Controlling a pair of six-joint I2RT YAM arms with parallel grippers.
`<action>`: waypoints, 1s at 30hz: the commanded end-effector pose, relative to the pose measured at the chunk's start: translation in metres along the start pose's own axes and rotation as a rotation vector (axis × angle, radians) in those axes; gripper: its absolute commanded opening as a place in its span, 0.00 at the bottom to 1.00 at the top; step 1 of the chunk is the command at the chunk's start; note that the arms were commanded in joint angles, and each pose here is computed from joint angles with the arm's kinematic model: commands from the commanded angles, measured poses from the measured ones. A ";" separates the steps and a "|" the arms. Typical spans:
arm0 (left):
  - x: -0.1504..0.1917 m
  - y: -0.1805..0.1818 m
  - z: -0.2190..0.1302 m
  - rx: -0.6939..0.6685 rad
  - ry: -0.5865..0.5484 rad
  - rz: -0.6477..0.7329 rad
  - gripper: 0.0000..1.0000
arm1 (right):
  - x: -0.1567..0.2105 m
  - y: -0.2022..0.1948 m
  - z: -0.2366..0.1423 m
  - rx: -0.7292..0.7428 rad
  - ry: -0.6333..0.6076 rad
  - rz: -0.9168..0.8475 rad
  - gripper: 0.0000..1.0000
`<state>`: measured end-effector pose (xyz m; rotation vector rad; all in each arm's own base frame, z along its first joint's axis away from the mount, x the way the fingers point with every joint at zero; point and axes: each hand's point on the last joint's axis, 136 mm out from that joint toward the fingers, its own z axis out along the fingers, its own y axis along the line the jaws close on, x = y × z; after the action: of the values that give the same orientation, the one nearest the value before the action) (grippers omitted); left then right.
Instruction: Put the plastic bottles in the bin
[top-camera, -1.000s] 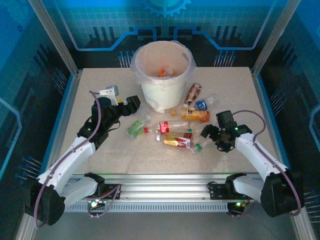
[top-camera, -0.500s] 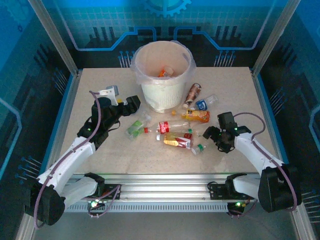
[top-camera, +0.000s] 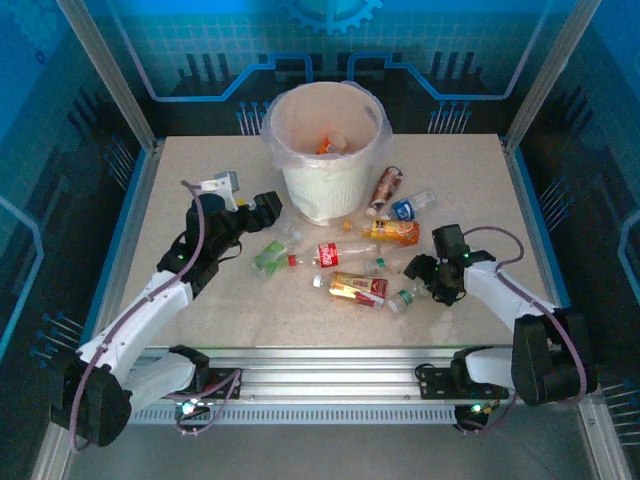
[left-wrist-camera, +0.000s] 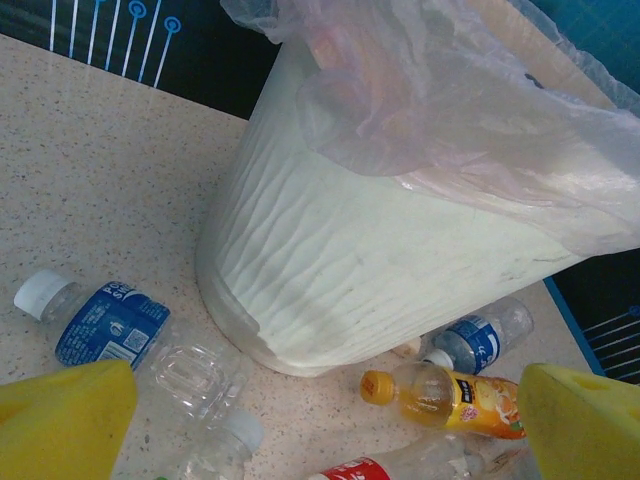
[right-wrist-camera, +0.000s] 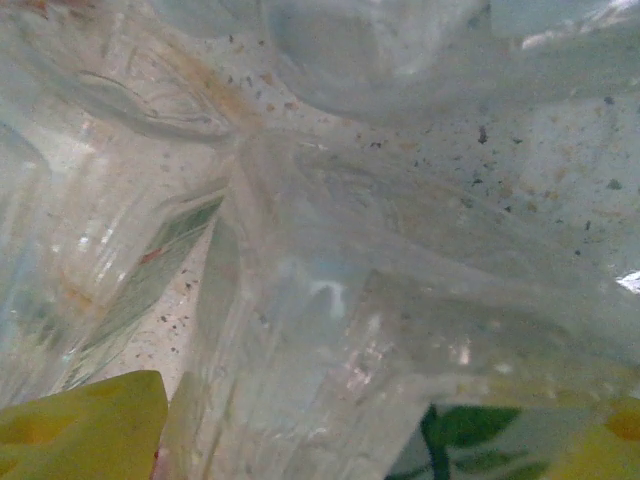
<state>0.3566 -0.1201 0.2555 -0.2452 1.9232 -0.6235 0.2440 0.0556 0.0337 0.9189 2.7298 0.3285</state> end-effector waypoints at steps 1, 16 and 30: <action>-0.011 -0.006 0.000 0.011 -0.035 -0.005 0.99 | 0.000 -0.001 0.004 -0.003 0.013 0.007 0.83; -0.009 -0.005 0.001 0.000 -0.023 -0.004 0.99 | 0.000 -0.002 -0.023 -0.020 -0.027 -0.021 0.49; -0.010 -0.004 0.001 -0.005 -0.022 -0.013 0.99 | -0.029 0.055 -0.127 -0.138 -0.239 -0.209 0.31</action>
<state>0.3575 -0.1205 0.2531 -0.2510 1.9303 -0.6244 0.2524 0.0607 0.1409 0.6965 2.5575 0.3712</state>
